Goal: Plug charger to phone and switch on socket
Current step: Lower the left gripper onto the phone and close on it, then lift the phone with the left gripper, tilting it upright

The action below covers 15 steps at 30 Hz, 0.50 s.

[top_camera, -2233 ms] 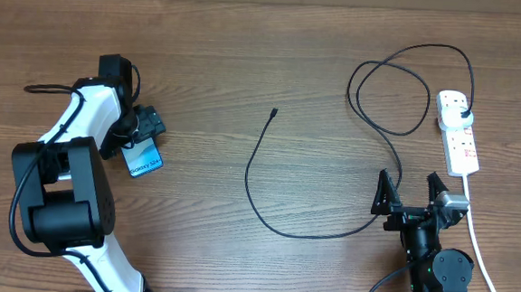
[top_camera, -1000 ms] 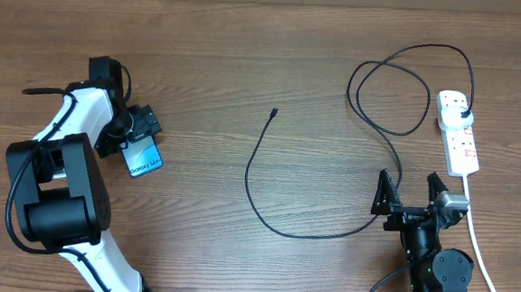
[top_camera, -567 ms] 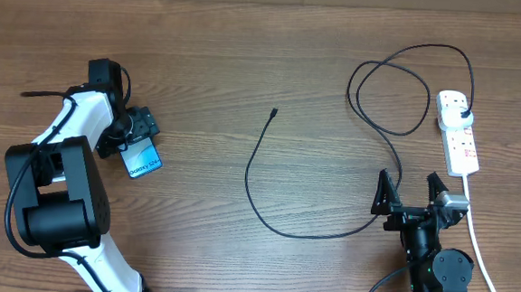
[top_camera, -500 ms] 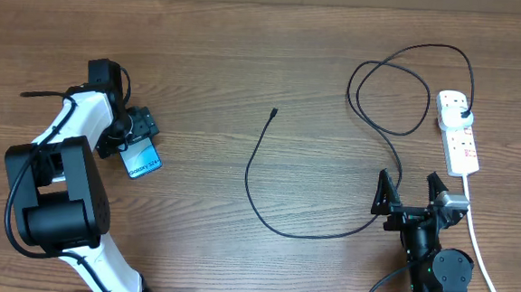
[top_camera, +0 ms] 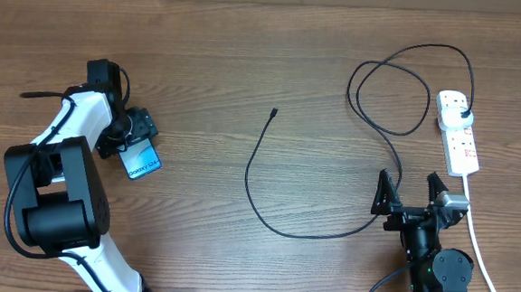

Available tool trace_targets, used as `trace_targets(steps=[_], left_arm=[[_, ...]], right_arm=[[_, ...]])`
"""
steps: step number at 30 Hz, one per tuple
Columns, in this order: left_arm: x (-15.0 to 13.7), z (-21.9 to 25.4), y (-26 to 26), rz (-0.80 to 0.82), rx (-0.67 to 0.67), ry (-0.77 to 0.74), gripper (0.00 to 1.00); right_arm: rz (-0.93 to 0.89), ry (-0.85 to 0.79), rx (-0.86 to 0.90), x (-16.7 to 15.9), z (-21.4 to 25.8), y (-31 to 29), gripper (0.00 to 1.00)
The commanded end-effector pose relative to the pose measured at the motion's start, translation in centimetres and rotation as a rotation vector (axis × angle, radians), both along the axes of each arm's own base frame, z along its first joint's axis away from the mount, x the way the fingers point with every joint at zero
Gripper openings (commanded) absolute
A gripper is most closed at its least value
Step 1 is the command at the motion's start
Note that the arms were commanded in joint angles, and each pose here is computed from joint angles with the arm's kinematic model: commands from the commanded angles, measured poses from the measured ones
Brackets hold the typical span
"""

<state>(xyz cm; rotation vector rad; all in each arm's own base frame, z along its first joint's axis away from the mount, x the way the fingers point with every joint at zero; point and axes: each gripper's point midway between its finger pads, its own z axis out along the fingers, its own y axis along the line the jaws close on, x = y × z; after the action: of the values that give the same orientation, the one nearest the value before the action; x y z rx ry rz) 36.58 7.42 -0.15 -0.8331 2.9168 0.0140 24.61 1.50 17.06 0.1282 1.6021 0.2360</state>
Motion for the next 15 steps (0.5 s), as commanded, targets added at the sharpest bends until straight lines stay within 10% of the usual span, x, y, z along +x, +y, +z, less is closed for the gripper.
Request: trace_targets(steps=[1, 15], left_arm=[[-2.66, -2.38, -2.66, 0.002, -0.138, 0.101, 0.84], [-2.75, -2.49, -1.73, -0.007, -0.084, 0.106, 0.90]], right_arm=[[-0.006, -0.007, 0.000, 0.00, -0.12, -0.07, 1.00], [-0.006, -0.007, 0.000, 0.00, -0.12, -0.07, 1.00]])
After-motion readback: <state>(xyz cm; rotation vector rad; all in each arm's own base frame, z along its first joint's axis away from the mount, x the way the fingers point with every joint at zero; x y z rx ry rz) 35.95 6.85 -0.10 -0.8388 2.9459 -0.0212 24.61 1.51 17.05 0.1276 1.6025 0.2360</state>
